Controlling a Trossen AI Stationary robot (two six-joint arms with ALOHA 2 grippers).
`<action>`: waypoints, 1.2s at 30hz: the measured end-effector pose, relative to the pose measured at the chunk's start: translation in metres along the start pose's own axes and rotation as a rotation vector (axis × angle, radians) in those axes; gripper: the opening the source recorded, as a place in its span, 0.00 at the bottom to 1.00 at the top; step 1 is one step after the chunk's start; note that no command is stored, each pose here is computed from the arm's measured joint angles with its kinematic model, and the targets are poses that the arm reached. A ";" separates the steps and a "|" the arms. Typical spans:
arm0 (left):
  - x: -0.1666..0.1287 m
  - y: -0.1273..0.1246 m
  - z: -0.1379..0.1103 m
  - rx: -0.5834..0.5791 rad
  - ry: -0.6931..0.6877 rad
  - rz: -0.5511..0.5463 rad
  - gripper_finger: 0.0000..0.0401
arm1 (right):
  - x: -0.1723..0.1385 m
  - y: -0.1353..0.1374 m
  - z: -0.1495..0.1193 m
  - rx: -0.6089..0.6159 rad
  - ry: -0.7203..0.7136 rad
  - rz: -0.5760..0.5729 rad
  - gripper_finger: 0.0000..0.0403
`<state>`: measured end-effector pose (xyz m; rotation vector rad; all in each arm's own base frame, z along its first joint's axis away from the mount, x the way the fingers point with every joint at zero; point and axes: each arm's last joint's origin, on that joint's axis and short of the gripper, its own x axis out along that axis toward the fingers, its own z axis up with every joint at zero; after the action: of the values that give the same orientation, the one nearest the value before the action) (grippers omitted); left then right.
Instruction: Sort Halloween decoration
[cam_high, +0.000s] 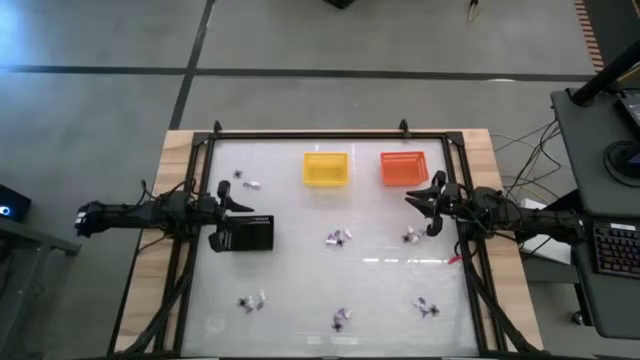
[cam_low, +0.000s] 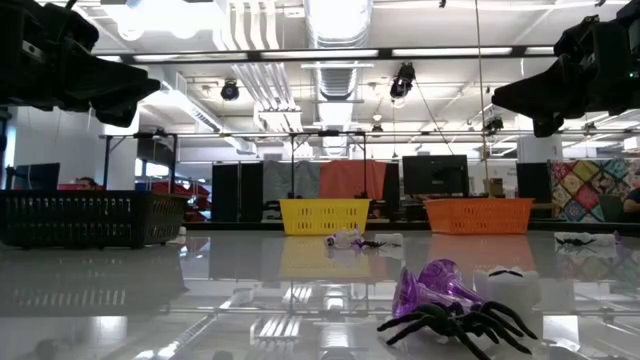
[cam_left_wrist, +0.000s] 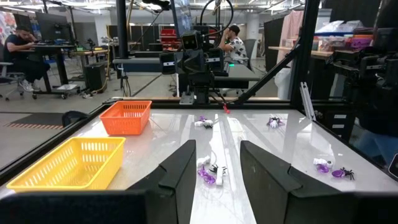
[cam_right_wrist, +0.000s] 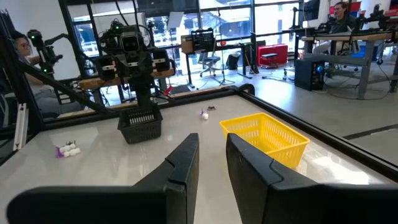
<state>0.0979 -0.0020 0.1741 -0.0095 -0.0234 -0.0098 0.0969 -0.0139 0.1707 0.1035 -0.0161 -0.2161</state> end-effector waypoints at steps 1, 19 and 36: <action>0.000 0.000 0.000 0.000 0.000 0.000 0.27 | 0.000 0.000 0.000 0.000 0.000 0.000 0.18; 0.000 0.000 0.000 0.000 0.000 0.000 0.27 | 0.000 -0.001 0.002 0.002 -0.020 -0.024 0.18; 0.000 0.000 0.000 0.000 0.000 0.000 0.27 | 0.000 0.000 0.003 0.253 -0.032 -0.020 0.18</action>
<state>0.0979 -0.0020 0.1741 -0.0094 -0.0236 -0.0099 0.0967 -0.0147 0.1732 0.3519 -0.0742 -0.2348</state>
